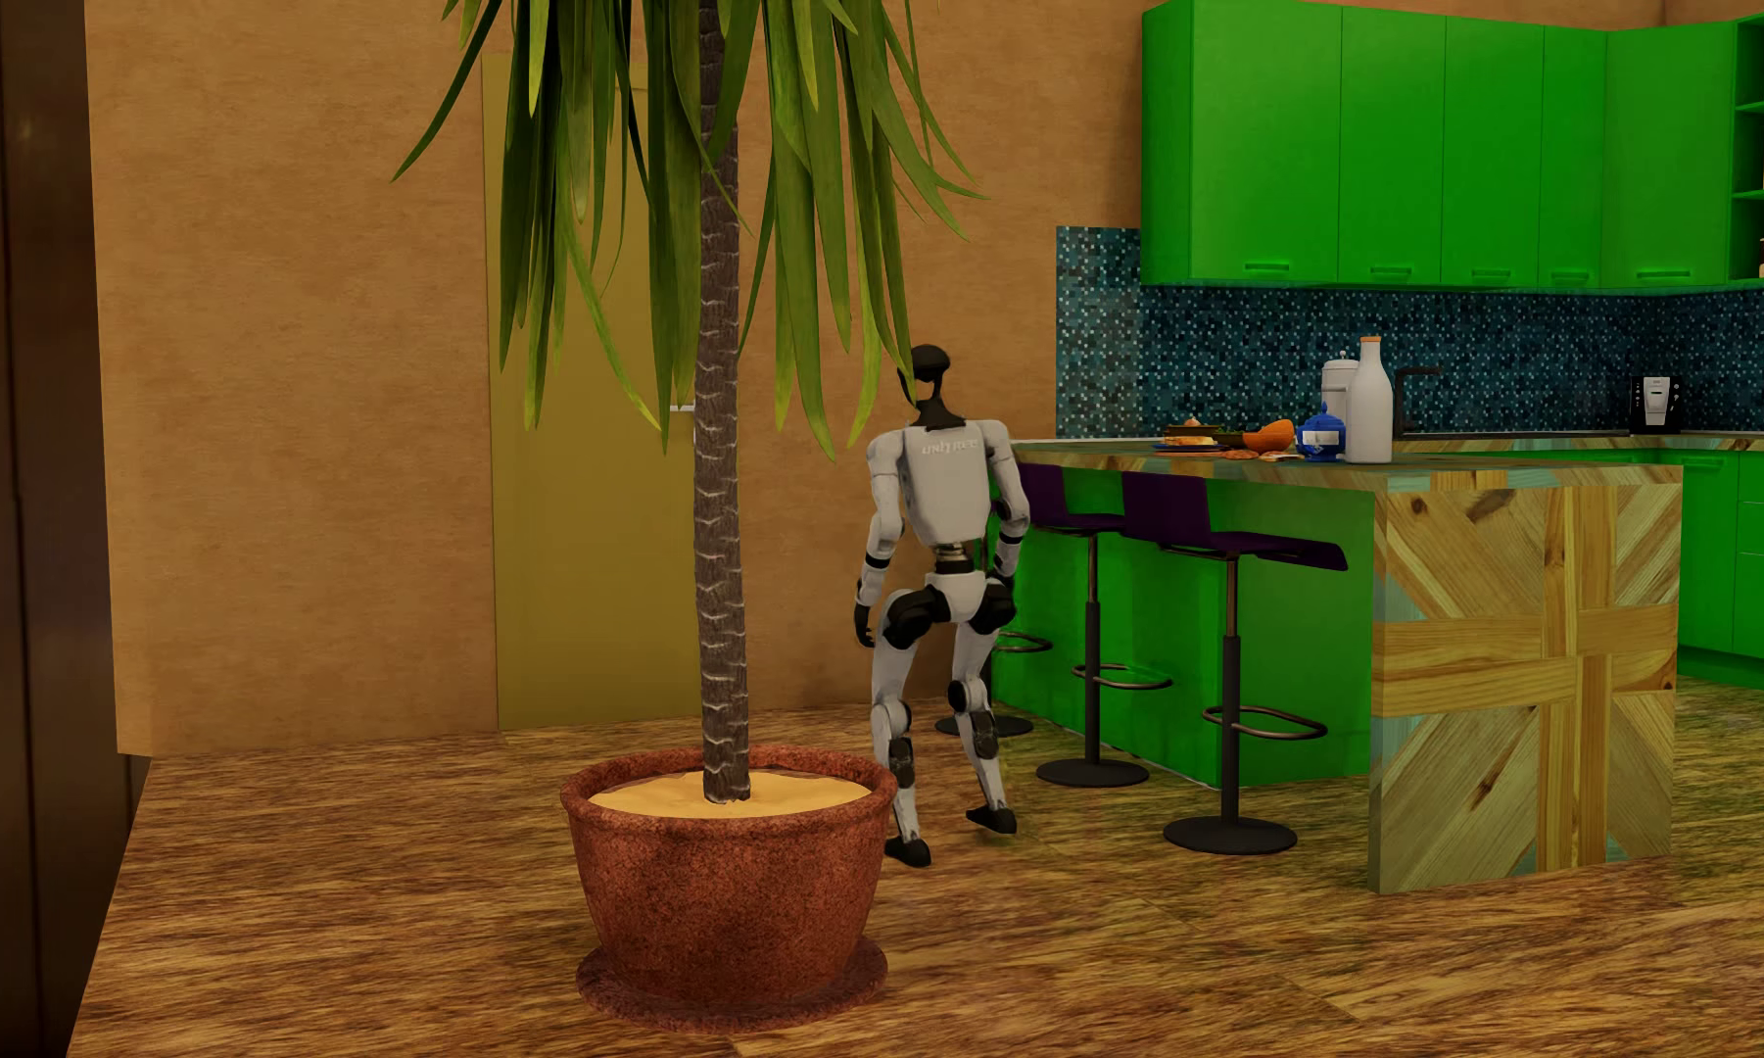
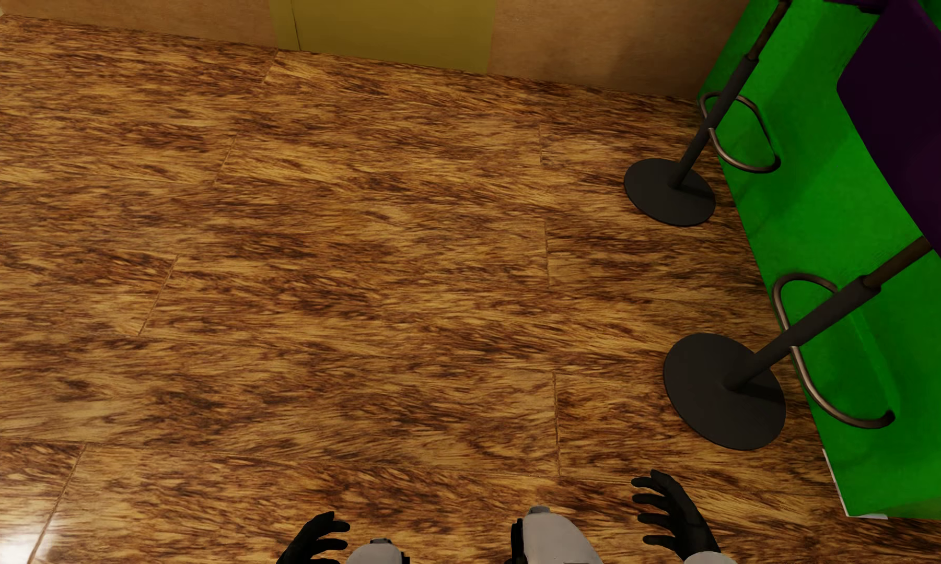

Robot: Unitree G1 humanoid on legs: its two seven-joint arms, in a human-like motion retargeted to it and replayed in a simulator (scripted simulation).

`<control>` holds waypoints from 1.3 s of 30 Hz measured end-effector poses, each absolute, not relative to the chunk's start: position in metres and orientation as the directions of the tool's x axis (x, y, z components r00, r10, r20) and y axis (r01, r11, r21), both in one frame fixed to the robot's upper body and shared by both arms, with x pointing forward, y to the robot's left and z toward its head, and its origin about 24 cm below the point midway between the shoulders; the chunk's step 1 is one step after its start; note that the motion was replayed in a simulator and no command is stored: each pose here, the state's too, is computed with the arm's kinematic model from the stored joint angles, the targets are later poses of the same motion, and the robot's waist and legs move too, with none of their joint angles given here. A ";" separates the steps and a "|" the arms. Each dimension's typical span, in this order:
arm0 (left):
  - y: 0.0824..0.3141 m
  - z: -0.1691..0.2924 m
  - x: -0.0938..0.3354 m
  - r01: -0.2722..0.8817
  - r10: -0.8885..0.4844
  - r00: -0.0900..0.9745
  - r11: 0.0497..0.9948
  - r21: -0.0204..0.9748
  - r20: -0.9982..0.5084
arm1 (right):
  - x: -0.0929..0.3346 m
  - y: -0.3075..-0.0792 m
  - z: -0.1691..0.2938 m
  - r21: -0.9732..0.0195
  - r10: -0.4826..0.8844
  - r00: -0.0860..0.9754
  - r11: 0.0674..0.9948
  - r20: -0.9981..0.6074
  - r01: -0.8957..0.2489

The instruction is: Walk around the plant

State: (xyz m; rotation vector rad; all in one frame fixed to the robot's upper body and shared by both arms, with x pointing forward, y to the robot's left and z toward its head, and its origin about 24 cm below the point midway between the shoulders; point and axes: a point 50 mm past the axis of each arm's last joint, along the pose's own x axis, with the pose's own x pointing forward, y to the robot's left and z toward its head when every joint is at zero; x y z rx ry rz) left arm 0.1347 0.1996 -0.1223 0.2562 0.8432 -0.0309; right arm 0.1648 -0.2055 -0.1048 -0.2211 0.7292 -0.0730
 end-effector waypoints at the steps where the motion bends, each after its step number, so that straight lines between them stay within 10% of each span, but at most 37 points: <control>1: 0.192 -0.123 0.133 0.116 0.048 0.678 0.978 0.171 -0.733 | 0.170 -0.210 -0.102 -0.214 -0.131 0.761 0.977 -0.635 -0.011; 18: 0.223 -0.124 0.127 0.033 0.111 0.617 0.985 0.167 -0.779 | 0.138 -0.204 -0.117 -0.153 -0.121 0.692 0.988 -0.712 0.014; 33: 0.193 -0.136 0.099 0.060 0.006 0.546 0.997 0.046 -0.838 | 0.149 -0.218 -0.110 -0.165 -0.069 0.715 0.984 -0.696 -0.066; 39: 0.244 -0.130 0.095 -0.063 0.226 0.505 0.972 0.225 -0.833 | 0.117 -0.209 -0.125 -0.199 -0.160 0.639 0.980 -0.752 0.011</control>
